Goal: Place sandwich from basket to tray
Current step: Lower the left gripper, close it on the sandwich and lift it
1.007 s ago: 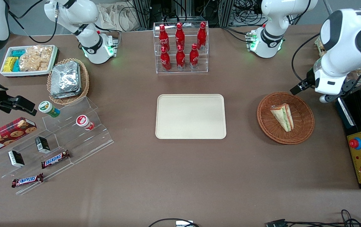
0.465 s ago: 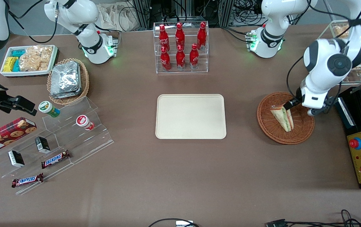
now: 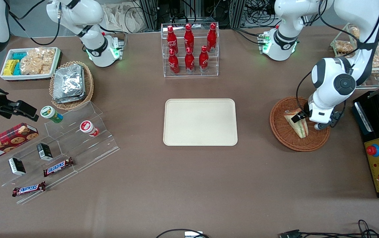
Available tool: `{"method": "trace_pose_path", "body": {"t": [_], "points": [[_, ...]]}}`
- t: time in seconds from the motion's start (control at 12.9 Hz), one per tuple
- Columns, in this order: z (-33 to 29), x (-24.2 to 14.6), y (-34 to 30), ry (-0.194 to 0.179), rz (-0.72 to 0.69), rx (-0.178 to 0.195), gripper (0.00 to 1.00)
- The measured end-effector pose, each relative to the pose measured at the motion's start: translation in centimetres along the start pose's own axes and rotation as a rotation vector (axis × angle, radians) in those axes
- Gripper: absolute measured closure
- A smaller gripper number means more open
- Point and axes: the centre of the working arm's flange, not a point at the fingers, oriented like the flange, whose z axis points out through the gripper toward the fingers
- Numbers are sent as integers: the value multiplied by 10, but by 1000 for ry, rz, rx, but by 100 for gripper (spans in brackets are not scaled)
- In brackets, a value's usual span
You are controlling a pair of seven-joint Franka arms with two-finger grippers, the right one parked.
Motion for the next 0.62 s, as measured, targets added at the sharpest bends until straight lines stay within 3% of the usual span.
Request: {"method": "trace_pose_path", "body": {"t": [0.23,0.46,0.62], "points": [[5,0,0,-5,1,1,0],[7,1,1,-1,1,-4,11],[9,1,2,-1,2,-5,36]]}}
